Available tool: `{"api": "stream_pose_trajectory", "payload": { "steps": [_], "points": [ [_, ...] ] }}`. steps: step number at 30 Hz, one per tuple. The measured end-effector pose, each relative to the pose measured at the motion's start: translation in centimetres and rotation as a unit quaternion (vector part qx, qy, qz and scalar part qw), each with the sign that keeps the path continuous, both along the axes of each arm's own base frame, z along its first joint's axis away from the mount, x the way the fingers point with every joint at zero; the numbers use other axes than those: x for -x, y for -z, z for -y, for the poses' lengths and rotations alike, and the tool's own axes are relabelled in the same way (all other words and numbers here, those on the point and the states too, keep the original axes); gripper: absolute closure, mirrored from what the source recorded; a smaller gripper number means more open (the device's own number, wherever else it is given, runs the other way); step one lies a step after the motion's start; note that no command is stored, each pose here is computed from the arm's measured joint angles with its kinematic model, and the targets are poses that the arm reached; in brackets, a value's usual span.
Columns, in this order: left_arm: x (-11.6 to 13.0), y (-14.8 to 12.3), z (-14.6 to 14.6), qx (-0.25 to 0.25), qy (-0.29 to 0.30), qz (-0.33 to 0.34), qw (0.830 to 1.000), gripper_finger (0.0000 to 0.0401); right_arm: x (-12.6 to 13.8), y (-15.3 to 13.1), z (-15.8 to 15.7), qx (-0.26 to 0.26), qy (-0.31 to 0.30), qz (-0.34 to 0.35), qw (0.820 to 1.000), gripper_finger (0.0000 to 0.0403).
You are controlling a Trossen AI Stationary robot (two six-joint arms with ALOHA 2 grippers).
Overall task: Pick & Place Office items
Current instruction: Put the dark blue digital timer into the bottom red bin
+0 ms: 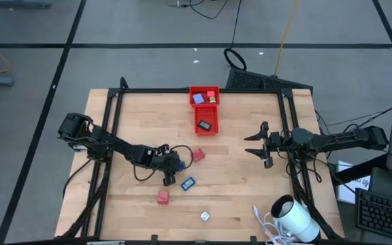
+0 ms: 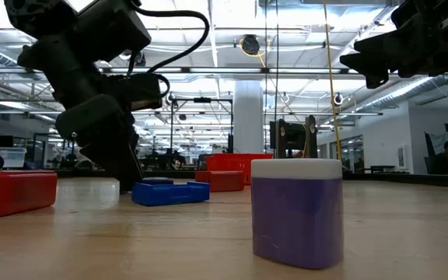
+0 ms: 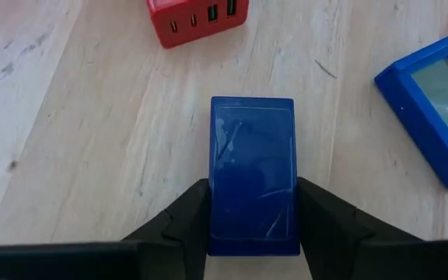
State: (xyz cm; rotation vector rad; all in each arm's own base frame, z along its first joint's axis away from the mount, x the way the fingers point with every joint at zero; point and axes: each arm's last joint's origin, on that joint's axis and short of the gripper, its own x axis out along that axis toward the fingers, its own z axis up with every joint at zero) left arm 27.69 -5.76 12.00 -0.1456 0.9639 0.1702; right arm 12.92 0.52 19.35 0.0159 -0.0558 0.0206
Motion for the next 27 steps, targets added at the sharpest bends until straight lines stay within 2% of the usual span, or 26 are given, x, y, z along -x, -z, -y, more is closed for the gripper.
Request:
{"api": "stream_pose_trajectory", "payload": {
  "steps": [8, 16, 21, 27],
  "points": [
    [0.4, -3.8, -0.5, -0.055, 0.029, 0.073, 0.995, 0.0244, 0.0, 0.0, 0.0, 0.000, 0.000, 0.000, 1.000, 0.0206],
    [0.0, -6.8, -2.3, -0.106, 0.037, 0.159, 0.981, 0.0244, 0.0, 0.0, 0.0, 0.000, 0.000, 0.000, 1.000, 0.0206],
    [-1.3, -7.7, -5.6, -0.078, 0.068, 0.285, 0.953, 0.0244, 0.0, 0.0, 0.0, 0.000, 0.000, 0.000, 1.000, 0.0206],
    [-1.7, -8.7, -10.1, -0.056, 0.059, 0.390, 0.917, 0.0244, 0.0, 0.0, 0.0, 0.000, 0.000, 0.000, 1.000, 0.0206]
  ]
}}
